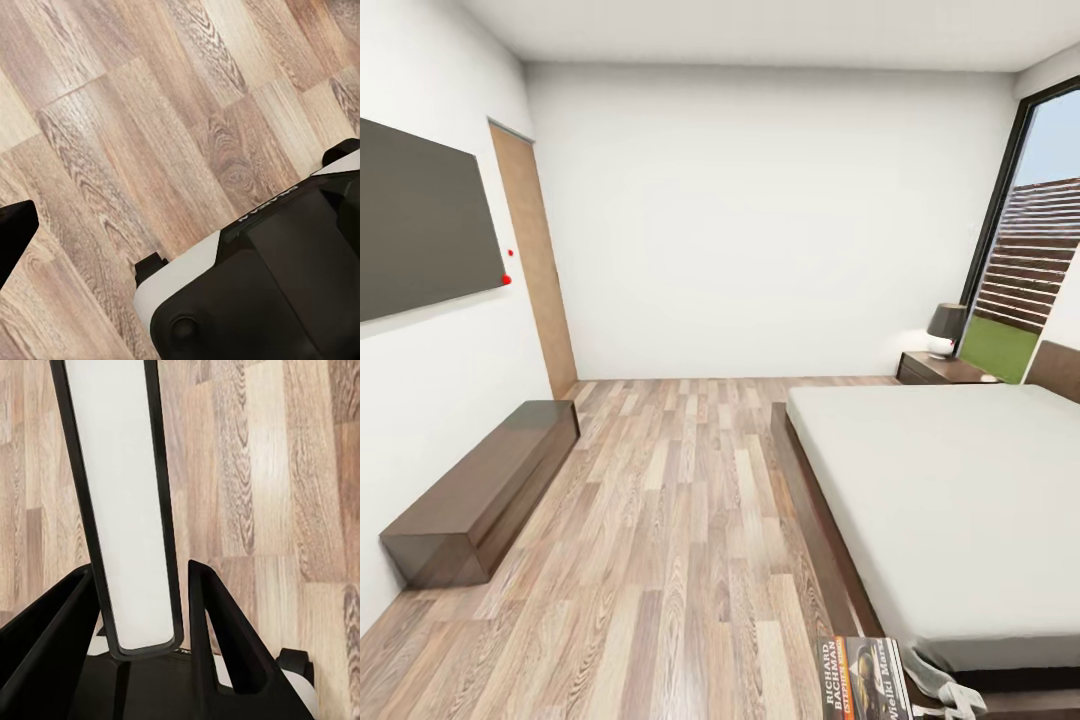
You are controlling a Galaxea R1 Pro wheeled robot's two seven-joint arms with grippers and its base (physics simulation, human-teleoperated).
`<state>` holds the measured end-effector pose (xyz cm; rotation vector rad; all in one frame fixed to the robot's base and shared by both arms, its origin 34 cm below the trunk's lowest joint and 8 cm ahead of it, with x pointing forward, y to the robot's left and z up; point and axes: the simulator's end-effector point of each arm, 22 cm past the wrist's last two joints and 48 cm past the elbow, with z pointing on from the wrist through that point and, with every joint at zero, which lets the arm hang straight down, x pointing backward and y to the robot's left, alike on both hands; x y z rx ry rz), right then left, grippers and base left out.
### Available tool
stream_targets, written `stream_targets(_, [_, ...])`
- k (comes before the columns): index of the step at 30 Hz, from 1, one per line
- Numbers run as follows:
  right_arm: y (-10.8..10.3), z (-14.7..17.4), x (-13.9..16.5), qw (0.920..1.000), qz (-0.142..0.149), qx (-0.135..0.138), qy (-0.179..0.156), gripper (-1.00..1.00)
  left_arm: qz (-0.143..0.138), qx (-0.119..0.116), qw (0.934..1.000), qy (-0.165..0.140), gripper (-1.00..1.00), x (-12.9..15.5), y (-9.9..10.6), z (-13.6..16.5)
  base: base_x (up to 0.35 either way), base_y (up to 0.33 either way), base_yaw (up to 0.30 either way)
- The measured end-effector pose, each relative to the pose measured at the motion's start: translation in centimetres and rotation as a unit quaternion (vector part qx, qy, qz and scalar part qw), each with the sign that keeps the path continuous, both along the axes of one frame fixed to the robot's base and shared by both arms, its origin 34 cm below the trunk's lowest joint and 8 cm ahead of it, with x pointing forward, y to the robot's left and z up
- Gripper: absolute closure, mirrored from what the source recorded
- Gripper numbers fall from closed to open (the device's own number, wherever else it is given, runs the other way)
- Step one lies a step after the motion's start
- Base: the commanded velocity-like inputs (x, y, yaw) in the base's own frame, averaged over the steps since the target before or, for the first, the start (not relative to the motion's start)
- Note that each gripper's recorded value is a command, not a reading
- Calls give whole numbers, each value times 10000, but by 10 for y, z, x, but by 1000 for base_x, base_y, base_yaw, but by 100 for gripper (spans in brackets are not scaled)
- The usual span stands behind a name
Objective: In the bedroom, move the book from the bed onto either nightstand, and place the two sandals side by side next to the bed.
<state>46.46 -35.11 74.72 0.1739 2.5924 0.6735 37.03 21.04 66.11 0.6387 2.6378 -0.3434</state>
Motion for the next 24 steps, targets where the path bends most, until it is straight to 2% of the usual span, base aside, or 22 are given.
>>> stream_targets(10, [0,0,-1,10000,2,-22,3,100,170,-55,9998,-17,-100,3,0,1,283,0,0])
stream_targets(24, [-1,-1,-1,10000,22,-49,19,100,182,-57,9998,-15,-100,3,0,1,322,0,0])
